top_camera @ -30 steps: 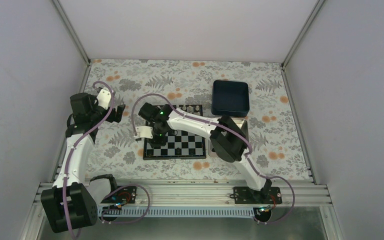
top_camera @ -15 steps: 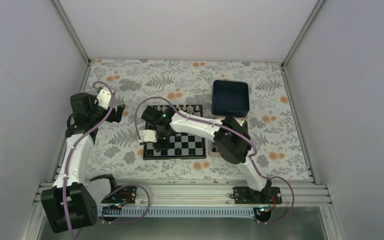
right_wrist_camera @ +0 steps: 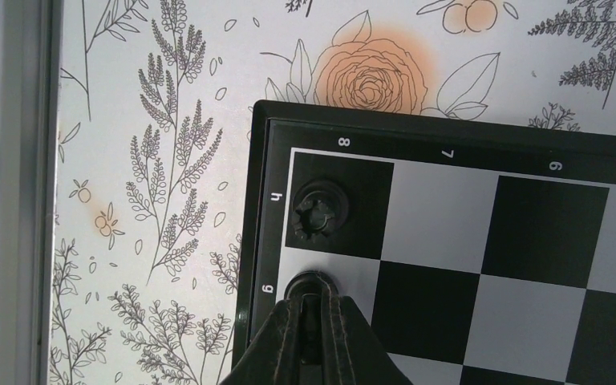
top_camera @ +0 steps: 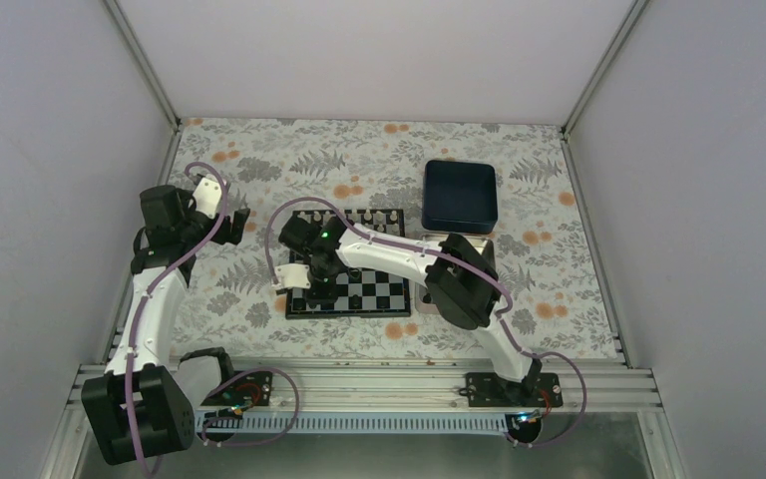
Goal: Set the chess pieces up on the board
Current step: Move the chess piece to the chessboard, then pick up the chess piece from the storage box.
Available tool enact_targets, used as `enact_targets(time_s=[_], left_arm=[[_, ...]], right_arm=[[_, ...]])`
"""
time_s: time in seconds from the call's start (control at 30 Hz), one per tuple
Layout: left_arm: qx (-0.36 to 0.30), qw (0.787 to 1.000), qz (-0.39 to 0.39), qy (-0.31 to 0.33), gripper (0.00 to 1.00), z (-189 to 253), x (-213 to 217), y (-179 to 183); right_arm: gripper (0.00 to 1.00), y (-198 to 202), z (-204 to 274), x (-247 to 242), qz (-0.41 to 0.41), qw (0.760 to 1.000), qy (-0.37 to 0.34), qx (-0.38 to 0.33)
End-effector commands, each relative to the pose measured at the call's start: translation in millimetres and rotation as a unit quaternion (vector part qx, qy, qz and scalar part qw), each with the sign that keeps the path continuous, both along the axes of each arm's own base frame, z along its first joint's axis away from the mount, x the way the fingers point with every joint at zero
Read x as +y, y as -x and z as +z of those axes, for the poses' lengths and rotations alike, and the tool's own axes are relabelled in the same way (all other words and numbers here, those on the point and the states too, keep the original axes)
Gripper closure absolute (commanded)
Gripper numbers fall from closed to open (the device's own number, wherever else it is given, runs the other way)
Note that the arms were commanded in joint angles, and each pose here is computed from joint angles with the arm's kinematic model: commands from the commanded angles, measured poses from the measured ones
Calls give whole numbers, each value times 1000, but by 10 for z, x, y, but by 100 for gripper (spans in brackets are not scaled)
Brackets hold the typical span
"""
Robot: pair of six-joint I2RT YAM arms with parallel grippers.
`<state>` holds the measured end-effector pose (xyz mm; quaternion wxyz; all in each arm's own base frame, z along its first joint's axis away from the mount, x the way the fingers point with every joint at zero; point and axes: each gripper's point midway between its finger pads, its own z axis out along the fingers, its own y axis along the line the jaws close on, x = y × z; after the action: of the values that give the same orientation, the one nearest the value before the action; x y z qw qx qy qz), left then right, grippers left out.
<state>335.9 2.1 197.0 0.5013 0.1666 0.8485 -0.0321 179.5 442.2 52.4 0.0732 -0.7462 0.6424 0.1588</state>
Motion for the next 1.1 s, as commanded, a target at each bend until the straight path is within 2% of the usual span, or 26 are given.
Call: enact_targets(time_s=[0.0,0.1,0.17,0.3,0.43,0.57,0.73,0.9,1.07], left_arm=[[-12,1000,5,2,0,33,20,-15],[-12,1000,5,2,0,31,20,-13],[-12,1000,6,1,0,29,23,-14],[-13,1000,6,1,0,36,22,-10],[-15,1000,7,0,0,52,24,-5],[-17,1000,7,0,0,59,23,-5],[-15,1000,3,3,0,61,9,-14],[-16,1000,0,3,0,62,-1,4],[-13,1000,-2,5,0,50,-7,-1]], right_arm=[[92,56,-1,-35,8,1000,9,-5],[88,35,23,-31,8,1000,6,-10],[76,15,55,-24,5,1000,3,-16],[59,-63,250,-38,-2,999,-10,-36],[49,-299,736,-155,-25,996,-36,-75],[44,-648,1237,-550,-79,990,-50,-104],[42,-1114,1400,-1389,-175,976,-31,-123],[42,-1148,1185,-2268,-252,962,4,-109],[42,-1022,895,-2750,-302,947,16,-105]])
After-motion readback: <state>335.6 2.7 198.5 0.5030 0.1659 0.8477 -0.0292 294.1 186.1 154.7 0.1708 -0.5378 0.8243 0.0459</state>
